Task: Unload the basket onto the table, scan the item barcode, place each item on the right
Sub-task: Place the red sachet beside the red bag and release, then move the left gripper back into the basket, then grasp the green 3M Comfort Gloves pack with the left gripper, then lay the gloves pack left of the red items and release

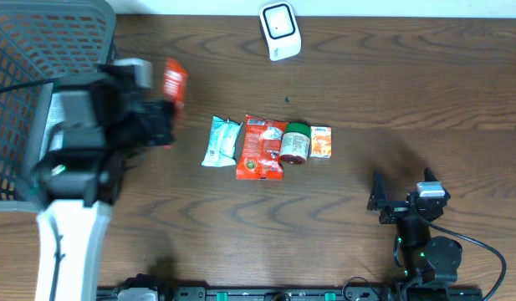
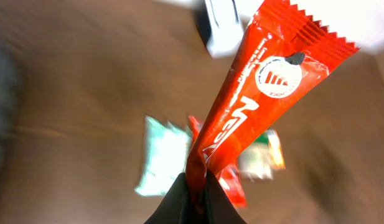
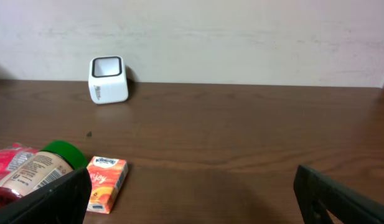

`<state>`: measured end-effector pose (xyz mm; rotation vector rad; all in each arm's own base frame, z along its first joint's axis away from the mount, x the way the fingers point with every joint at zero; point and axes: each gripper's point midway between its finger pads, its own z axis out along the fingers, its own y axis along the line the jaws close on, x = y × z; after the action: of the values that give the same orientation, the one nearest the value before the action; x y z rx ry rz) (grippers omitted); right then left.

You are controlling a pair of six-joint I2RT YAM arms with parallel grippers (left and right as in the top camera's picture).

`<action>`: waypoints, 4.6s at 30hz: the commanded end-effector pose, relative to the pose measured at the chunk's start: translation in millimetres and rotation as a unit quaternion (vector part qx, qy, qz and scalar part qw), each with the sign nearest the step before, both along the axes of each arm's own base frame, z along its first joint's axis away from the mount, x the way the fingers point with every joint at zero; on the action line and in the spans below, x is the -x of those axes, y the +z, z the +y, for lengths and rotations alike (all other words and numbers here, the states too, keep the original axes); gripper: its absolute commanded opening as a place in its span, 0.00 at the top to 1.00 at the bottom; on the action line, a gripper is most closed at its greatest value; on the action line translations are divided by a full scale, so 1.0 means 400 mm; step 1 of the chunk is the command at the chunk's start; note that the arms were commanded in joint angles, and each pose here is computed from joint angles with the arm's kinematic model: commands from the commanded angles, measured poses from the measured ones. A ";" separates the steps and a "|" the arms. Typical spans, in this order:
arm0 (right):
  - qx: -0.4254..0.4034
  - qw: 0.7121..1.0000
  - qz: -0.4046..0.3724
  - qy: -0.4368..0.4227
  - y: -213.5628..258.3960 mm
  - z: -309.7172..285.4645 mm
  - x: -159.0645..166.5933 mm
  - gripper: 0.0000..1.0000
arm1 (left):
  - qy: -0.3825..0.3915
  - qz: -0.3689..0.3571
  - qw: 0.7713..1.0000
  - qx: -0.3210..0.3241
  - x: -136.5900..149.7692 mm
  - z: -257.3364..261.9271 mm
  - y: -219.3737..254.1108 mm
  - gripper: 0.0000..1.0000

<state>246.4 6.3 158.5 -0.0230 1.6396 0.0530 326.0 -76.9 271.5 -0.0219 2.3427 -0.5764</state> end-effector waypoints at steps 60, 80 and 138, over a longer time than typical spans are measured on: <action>-0.007 1.000 0.001 0.004 -0.002 0.004 0.001 0.01 | 0.280 0.031 0.930 -0.237 -0.143 0.668 0.153 0.06; -0.007 1.000 0.001 0.004 -0.002 0.004 0.001 0.01 | 0.170 0.343 0.906 -0.182 -0.177 0.708 -0.450 0.05; -0.007 1.000 0.001 0.004 -0.002 0.004 0.001 0.01 | 0.235 -0.073 0.962 -0.119 0.013 0.322 0.394 0.93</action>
<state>246.4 6.3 158.5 -0.0227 1.6396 0.0533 315.9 91.6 450.0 -0.4083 2.0553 0.0989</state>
